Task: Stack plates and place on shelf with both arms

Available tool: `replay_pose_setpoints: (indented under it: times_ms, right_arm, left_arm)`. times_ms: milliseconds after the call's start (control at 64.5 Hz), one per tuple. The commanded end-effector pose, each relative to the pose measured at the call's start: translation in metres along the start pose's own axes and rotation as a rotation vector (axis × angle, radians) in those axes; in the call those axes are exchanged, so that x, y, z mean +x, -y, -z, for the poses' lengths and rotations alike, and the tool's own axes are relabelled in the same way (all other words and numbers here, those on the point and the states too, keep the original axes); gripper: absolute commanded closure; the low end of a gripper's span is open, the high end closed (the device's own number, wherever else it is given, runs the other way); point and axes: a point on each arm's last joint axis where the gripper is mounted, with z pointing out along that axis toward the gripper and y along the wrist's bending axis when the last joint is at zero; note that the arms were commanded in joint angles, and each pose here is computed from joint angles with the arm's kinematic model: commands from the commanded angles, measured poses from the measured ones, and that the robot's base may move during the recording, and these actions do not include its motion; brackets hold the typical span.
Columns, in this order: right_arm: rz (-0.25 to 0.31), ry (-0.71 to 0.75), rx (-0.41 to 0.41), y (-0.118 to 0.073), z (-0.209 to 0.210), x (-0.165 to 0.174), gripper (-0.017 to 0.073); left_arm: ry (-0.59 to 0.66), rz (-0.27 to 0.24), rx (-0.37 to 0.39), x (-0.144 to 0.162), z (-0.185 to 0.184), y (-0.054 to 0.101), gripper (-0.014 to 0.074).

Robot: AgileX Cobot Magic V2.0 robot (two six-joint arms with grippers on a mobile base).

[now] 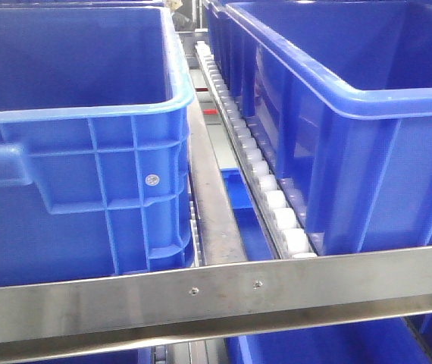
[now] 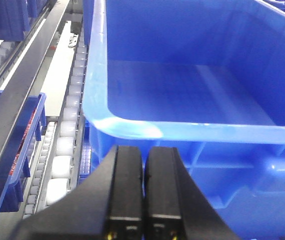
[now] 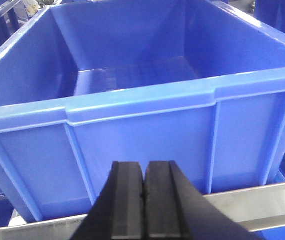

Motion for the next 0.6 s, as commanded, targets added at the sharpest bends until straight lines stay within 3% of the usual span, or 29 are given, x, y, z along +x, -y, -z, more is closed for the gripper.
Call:
replay_pose_setpoints:
  times_ms: [0,589]
  right_arm:
    - [0.009,0.102,-0.022,-0.0019,0.0019,-0.0088,0.0507]
    - [0.009,0.102,-0.022,-0.0019,0.0019,-0.0088,0.0507]
  left_arm:
    - [0.112,0.011,0.011,-0.0088,0.002,0.0008,0.0504]
    - [0.112,0.011,0.011,-0.0088,0.002,0.0008,0.0504]
